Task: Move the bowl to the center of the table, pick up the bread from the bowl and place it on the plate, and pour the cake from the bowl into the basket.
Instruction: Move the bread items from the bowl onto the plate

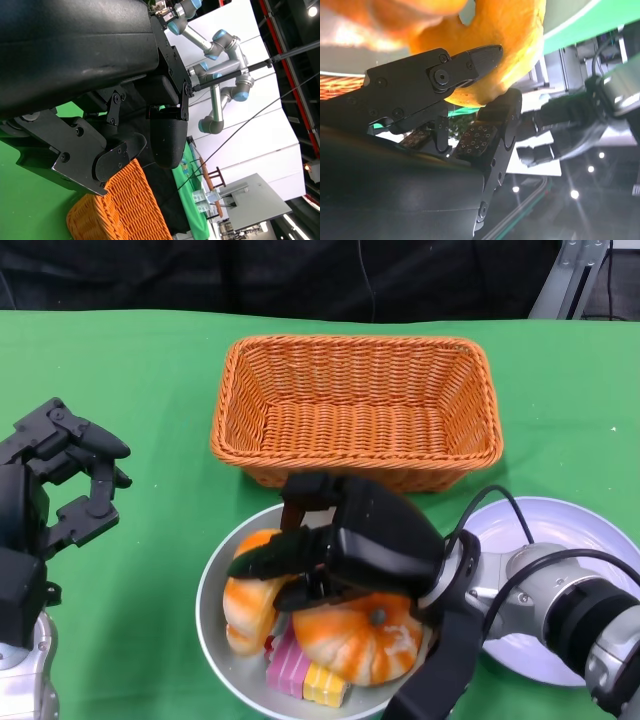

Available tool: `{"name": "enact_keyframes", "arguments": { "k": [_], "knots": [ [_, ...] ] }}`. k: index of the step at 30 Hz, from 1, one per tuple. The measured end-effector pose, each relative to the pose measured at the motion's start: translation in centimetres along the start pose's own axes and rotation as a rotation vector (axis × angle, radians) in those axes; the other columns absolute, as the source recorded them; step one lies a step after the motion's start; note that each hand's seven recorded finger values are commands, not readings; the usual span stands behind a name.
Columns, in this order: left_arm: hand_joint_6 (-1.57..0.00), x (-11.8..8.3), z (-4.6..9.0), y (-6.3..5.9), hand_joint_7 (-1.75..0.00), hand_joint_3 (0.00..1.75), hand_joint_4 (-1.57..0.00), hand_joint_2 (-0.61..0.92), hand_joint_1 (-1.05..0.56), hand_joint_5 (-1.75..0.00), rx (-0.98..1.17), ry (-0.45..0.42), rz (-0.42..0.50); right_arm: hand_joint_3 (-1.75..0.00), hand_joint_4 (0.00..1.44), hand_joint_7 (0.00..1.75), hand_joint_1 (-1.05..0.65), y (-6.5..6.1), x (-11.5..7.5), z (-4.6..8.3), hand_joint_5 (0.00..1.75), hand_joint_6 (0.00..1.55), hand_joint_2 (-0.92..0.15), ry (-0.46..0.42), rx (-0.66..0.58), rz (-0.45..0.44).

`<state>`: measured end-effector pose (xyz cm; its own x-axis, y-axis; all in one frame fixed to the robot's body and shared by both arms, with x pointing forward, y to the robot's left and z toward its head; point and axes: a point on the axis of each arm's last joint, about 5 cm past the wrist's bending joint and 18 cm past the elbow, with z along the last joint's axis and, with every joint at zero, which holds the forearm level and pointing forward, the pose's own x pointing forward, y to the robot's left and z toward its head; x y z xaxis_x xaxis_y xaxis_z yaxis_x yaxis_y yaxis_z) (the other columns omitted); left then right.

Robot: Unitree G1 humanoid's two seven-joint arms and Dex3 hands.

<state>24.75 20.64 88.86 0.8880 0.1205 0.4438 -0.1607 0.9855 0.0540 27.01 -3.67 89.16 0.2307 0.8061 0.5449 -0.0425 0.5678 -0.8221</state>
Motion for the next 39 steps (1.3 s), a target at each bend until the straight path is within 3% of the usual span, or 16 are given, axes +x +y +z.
{"name": "enact_keyframes", "arguments": {
  "k": [8,20,29,39],
  "knots": [
    [-0.84,0.0,0.0,0.0,-1.27,0.99,-0.81,0.61,-0.01,-1.46,0.005,0.000,-0.004,-0.01,0.84,0.70,-0.21,-1.1,0.9,-0.1,1.18,0.91,-0.91,0.008,0.056,-0.100],
    [-0.84,0.0,0.0,0.2,-1.27,0.99,-0.81,0.61,0.00,-1.46,0.010,0.004,-0.003,0.00,0.87,0.82,-0.24,-2.8,1.1,0.0,1.29,0.89,-0.89,0.079,0.110,-0.274],
    [-0.84,0.1,0.0,0.3,-1.28,0.97,-0.81,0.63,-0.01,-1.46,0.017,0.003,-0.006,-0.01,0.82,0.98,-0.26,-4.8,-1.3,0.8,1.45,0.86,-0.89,0.206,0.197,-0.386],
    [-0.83,0.0,-0.3,0.1,-1.31,1.03,-0.82,0.58,0.00,-1.48,0.006,0.026,-0.047,-0.03,0.79,1.13,-0.27,-7.3,-3.9,2.1,1.61,0.81,-0.92,0.406,0.280,-0.515]
  ]
}}
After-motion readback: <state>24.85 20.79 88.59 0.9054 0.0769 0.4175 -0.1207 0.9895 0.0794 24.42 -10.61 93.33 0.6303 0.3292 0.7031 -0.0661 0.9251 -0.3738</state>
